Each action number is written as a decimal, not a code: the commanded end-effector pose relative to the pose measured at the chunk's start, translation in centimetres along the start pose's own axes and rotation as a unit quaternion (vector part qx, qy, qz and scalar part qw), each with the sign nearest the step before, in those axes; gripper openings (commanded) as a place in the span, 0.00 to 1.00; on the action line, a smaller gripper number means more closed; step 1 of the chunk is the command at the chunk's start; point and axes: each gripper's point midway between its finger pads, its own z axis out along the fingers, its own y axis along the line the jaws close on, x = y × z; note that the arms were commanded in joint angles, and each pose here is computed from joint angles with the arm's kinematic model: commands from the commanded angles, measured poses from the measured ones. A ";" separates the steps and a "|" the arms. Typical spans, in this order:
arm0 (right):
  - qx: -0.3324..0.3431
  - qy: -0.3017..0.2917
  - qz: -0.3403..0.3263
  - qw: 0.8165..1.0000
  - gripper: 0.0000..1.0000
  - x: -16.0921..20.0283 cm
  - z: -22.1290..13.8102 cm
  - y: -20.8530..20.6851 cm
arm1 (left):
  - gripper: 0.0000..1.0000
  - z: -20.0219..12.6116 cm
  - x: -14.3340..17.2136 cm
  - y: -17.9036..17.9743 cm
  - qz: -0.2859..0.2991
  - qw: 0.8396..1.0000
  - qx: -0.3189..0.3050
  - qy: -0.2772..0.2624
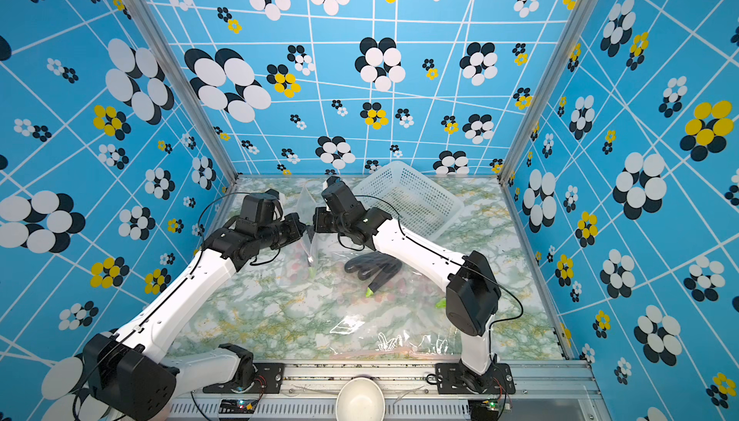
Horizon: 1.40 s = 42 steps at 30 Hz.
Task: Place the eggplant in a zip-top bag and seal the zipper
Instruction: Place the eggplant in the zipper food storage bag, then adjust the zipper on the food storage bag.
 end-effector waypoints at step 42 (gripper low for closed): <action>-0.042 -0.110 0.048 0.992 0.00 -6.2 -5.2 3.4 | 0.66 -11.8 -5.2 -5.0 0.131 0.966 0.086 -0.204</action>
